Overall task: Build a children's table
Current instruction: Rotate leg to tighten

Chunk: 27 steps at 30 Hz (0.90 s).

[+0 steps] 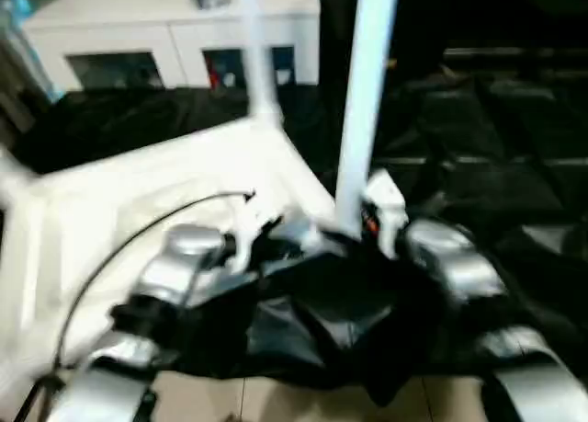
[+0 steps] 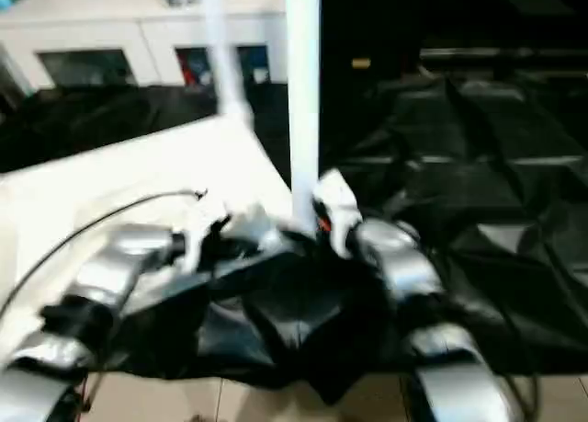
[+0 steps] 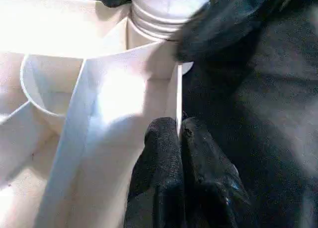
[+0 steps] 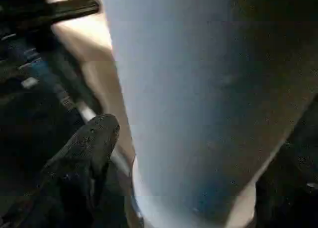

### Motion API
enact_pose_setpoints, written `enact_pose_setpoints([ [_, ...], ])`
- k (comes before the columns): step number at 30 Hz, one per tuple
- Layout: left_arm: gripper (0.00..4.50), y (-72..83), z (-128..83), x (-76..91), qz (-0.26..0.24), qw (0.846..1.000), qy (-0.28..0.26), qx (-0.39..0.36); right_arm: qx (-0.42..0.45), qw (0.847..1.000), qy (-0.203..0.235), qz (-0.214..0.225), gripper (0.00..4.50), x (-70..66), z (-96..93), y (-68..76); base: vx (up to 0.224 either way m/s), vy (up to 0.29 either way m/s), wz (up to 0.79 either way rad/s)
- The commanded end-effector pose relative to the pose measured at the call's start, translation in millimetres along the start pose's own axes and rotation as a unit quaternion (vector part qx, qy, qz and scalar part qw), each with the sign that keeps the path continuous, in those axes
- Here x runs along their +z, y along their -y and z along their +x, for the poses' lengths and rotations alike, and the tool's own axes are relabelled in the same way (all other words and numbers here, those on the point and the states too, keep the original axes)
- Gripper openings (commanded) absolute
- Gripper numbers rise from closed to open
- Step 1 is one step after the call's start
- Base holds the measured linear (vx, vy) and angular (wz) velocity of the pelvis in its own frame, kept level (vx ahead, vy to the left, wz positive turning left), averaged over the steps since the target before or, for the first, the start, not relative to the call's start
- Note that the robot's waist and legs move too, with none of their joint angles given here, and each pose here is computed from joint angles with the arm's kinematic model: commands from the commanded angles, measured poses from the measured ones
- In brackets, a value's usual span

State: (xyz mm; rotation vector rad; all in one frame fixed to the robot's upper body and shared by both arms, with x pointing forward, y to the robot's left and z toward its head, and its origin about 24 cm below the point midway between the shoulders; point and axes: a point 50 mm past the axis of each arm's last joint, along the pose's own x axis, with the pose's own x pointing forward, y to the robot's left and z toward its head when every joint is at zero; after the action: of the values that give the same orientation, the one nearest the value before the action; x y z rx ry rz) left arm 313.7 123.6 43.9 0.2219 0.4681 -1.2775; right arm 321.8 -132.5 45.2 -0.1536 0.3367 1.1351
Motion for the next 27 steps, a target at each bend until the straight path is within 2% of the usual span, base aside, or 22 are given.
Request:
enact_pose_setpoints([
  [1,0.0,5.0,10,19.2,0.041,0.998,0.024,-0.034,0.132,0.991,-0.006,-0.005,3.85,1.0,20.7,-30.1,0.0,0.0,0.0],
  [7,0.0,2.0,5,18.0,0.044,0.998,0.017,-0.04,0.167,0.986,-0.015,0.002,3.31,-0.2,18.9,-37.5,0.0,0.0,0.0],
  [13,0.0,2.2,6,18.2,0.039,0.998,0.023,-0.031,0.143,0.99,-0.008,0.008,2.84,0.3,24.6,-38.1,0.0,0.0,0.0],
  [16,0.0,1.5,9,19.4,0.031,0.999,0.029,-0.013,0.094,0.995,0.0,0.018,2.72,-0.4,30.1,-33.8,0.0,0.0,0.0],
  [17,0.0,-0.3,12,21.6,0.022,0.999,0.035,0.01,0.029,0.999,0.004,0.03,2.69,-1.9,36.2,-26.6,0.0,0.0,0.0],
  [19,0.0,-1.8,15,23.9,0.013,0.998,0.041,0.034,-0.033,0.998,0.005,0.046,2.68,-3.8,42.0,-19.9,0.0,0.0,0.0],
  [21,0.0,-3.5,22,28.7,-0.005,0.996,0.058,0.071,-0.11,0.991,0.015,0.08,2.67,-4.2,49.6,-12.1,0.0,0.0,0.0],
  [22,0.0,-3.5,24,29.7,-0.009,0.995,0.062,0.076,-0.123,0.988,0.018,0.087,2.67,-4.0,50.9,-10.7,0.0,0.0,0.0],
  [24,0.0,-1.5,32,32.5,-0.022,0.993,0.07,0.095,-0.167,0.977,0.026,0.128,2.67,-2.6,57.6,-6.8,0.0,0.0,0.0],
  [27,0.0,0.5,39,34.6,-0.03,0.99,0.072,0.115,-0.191,0.971,0.026,0.14,2.67,-0.4,65.2,-6.9,0.0,0.0,0.0],
])
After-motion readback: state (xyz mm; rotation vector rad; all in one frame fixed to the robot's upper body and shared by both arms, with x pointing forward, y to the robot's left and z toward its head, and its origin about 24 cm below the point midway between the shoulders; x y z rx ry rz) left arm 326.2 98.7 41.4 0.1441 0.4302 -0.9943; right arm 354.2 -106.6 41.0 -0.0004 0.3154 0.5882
